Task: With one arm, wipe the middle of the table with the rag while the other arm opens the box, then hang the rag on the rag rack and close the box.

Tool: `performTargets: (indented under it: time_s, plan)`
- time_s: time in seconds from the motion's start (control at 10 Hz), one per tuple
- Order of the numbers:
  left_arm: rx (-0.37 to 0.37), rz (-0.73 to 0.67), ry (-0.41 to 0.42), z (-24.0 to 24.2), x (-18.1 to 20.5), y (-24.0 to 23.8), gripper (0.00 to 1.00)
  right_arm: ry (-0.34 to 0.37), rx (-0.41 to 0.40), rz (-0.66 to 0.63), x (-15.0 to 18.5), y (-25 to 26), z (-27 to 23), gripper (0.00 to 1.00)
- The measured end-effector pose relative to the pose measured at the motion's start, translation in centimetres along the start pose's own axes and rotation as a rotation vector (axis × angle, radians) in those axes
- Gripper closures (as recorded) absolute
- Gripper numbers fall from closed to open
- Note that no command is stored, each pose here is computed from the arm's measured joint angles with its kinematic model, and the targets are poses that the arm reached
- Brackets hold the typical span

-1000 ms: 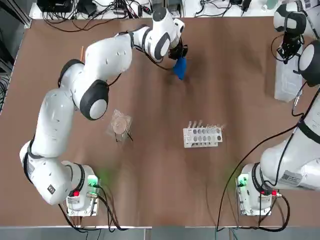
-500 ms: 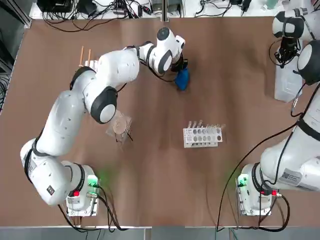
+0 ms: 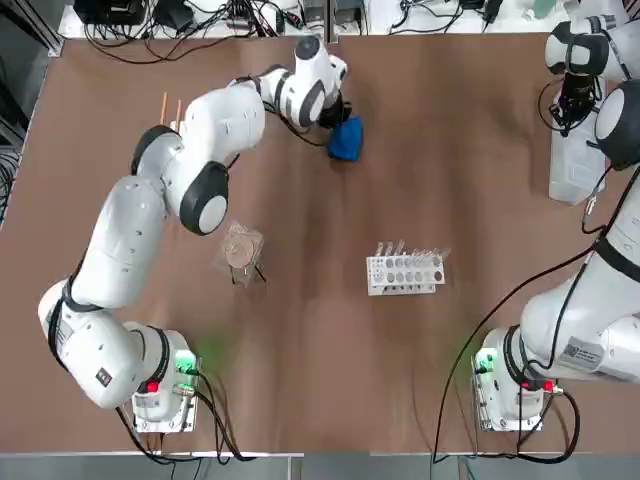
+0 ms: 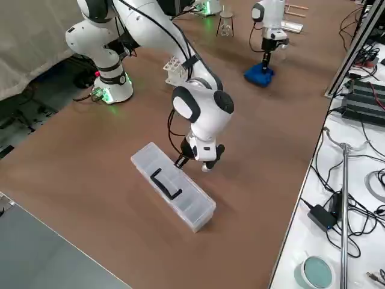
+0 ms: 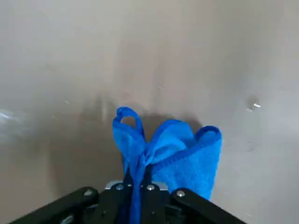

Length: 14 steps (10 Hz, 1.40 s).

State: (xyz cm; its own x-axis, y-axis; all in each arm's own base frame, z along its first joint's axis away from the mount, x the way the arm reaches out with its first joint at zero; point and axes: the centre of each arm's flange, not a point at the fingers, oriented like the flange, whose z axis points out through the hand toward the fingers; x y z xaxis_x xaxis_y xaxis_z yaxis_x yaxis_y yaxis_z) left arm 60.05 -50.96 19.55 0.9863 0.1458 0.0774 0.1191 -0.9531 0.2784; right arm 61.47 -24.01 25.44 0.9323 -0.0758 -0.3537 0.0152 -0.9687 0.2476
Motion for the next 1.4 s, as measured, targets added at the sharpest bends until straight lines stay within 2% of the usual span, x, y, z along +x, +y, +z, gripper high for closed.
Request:
performTargets:
  time_s: [0.4, 0.7, 0.9, 1.1, 1.4]
  plan:
    - [0.131, -0.016, -0.091, -0.3, 3.8, -5.9, 0.93, -0.029, 0.007, 0.023, -1.2, 1.5, -1.6, 0.97]
    - [0.173, -0.047, -0.116, -1.4, 7.6, -11.0, 0.93, -0.036, 0.000, 0.025, -3.2, 4.8, -3.6, 0.97]
    - [0.177, -0.059, -0.115, -1.8, 8.9, -12.6, 0.93, -0.041, -0.015, 0.033, -5.3, 9.1, -3.7, 0.97]
    - [0.161, -0.027, -0.110, -1.5, 7.4, -10.3, 0.93, -0.060, -0.004, 0.057, -7.2, 13.8, -0.9, 0.97]
    - [0.064, 0.022, -0.025, -0.6, 2.3, -2.8, 0.93, -0.012, -0.008, 0.074, -7.9, 16.9, 0.7, 0.97]
